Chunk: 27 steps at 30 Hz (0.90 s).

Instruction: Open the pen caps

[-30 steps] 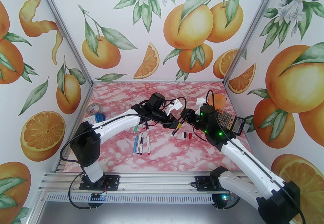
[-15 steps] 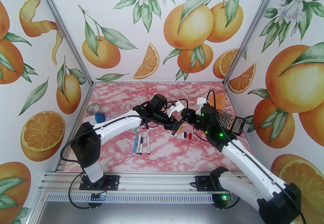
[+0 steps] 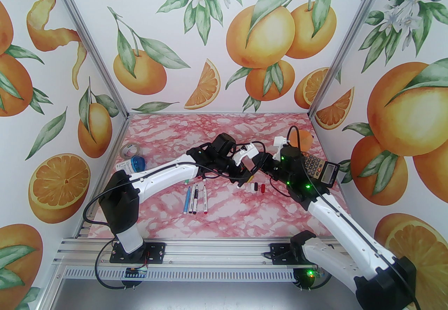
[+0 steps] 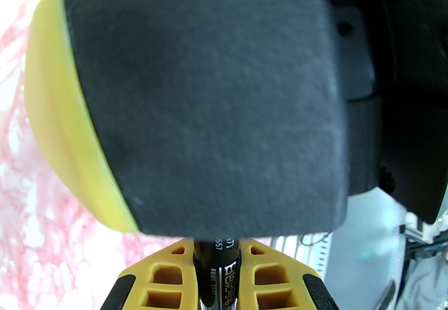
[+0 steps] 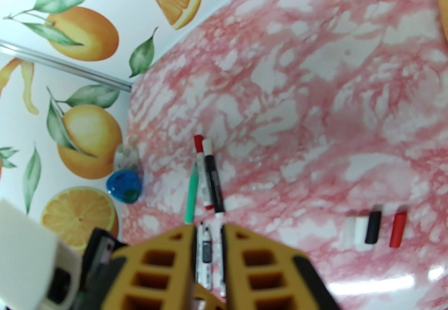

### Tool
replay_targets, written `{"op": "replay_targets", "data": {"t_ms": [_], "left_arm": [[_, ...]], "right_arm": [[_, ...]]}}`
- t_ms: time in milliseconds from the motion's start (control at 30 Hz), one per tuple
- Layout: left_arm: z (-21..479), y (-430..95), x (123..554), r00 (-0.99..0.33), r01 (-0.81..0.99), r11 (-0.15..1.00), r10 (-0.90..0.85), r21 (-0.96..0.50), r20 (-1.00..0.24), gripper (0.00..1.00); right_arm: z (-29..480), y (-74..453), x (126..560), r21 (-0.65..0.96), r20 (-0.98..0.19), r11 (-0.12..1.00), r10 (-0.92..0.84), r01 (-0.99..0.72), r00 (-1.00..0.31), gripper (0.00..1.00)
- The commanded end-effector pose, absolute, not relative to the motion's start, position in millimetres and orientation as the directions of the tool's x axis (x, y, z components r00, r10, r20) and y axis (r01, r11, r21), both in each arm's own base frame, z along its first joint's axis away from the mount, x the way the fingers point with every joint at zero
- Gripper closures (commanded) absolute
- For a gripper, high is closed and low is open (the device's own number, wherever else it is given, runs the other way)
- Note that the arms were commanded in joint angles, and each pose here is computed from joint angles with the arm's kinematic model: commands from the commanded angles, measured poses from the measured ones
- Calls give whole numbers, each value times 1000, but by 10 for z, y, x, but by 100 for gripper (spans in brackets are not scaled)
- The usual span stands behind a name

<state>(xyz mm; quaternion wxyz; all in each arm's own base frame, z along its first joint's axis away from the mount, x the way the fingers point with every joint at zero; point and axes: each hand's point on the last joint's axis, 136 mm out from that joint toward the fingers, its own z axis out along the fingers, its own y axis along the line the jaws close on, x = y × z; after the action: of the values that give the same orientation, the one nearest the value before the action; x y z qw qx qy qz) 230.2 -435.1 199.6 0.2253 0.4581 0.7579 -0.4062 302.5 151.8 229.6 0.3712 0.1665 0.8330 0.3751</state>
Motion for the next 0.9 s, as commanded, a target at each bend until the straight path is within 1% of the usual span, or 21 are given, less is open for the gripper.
{"op": "replay_targets", "data": {"t_ms": [0,100,233,300,400,500,567,800,867], "left_arm": [[1797,-4246,2217,-480,876,281,585,-392,-653,98],[1757,-4243,2237,-488,872,305,594,-383,-639,99],[1765,-4240,2230,-484,875,306,597,-375,-640,99],[1807,-4264,2173,-485,872,277,593,-403,-643,99],[1926,-4352,2001,-499,849,175,580,-499,-644,99],[1977,-4359,1938,-494,843,137,579,-519,-649,99],[2005,-4342,1932,-487,845,124,577,-520,-655,99],[2013,-4304,1973,-478,855,136,581,-500,-659,100],[2026,-4305,1966,-483,849,127,578,-512,-658,100]], "right_arm": [[2662,1279,3159,715,-594,698,582,-33,-555,88],[2644,1170,3209,686,-625,727,585,-6,-516,89],[2688,1105,3284,697,-631,717,620,11,-466,90],[2722,1048,3322,700,-638,714,641,25,-428,91],[2726,978,3406,697,-659,716,656,28,-368,92],[2738,1015,3470,707,-664,707,657,-13,-357,92],[2770,1054,3496,731,-651,680,671,-57,-356,92],[2909,1027,3515,737,-659,666,675,-110,-330,92],[3004,1070,3506,739,-668,649,671,-182,-321,92]]}}
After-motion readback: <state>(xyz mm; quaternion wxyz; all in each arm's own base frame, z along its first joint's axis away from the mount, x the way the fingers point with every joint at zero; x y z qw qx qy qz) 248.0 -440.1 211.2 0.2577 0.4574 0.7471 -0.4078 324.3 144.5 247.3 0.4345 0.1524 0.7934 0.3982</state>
